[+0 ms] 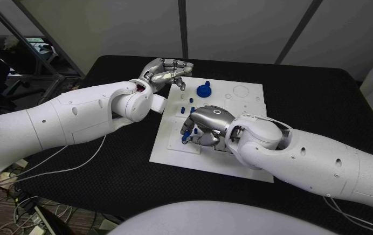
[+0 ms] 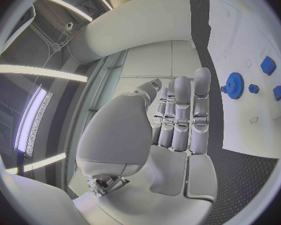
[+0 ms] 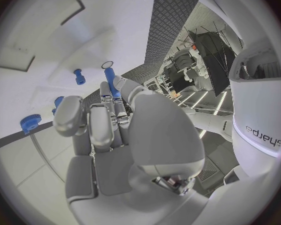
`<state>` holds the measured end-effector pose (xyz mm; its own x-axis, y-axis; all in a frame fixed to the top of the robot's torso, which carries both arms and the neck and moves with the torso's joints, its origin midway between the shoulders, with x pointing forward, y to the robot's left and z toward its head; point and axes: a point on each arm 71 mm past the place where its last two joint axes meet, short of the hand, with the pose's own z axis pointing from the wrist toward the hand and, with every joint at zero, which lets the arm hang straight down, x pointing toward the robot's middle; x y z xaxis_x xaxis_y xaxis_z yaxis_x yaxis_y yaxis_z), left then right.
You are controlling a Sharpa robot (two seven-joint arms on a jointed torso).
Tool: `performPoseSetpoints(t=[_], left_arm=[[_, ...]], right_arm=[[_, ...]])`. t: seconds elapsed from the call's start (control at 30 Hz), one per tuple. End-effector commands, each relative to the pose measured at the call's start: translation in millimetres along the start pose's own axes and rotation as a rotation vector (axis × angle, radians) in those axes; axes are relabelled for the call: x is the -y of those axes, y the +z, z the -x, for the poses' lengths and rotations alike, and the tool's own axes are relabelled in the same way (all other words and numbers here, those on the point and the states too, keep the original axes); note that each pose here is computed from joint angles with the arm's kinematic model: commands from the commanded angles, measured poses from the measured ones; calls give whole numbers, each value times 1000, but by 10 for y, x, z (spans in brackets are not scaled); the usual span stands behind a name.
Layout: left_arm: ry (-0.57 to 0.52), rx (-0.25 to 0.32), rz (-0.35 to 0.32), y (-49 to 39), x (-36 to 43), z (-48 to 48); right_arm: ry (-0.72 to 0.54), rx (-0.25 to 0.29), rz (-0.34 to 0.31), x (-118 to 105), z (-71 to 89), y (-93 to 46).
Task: Assemble the parts on the task board
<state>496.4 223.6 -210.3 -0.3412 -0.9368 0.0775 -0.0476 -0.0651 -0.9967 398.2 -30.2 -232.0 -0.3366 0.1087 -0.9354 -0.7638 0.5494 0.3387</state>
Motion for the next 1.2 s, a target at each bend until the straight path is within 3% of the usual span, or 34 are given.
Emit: performPoseSetpoints(t=[0.03,0.7,1.2], left_arm=[[-8,-15,-8,5,17,-21],[-8,-16,-8,3,20,-23],[-9,-19,-5,4,19,-25]], right_arm=[[-23,-24,8,-5,-21,12],[-49,-94,-2,-7,-138,3],[-59,-83,0,-19,-150,39]])
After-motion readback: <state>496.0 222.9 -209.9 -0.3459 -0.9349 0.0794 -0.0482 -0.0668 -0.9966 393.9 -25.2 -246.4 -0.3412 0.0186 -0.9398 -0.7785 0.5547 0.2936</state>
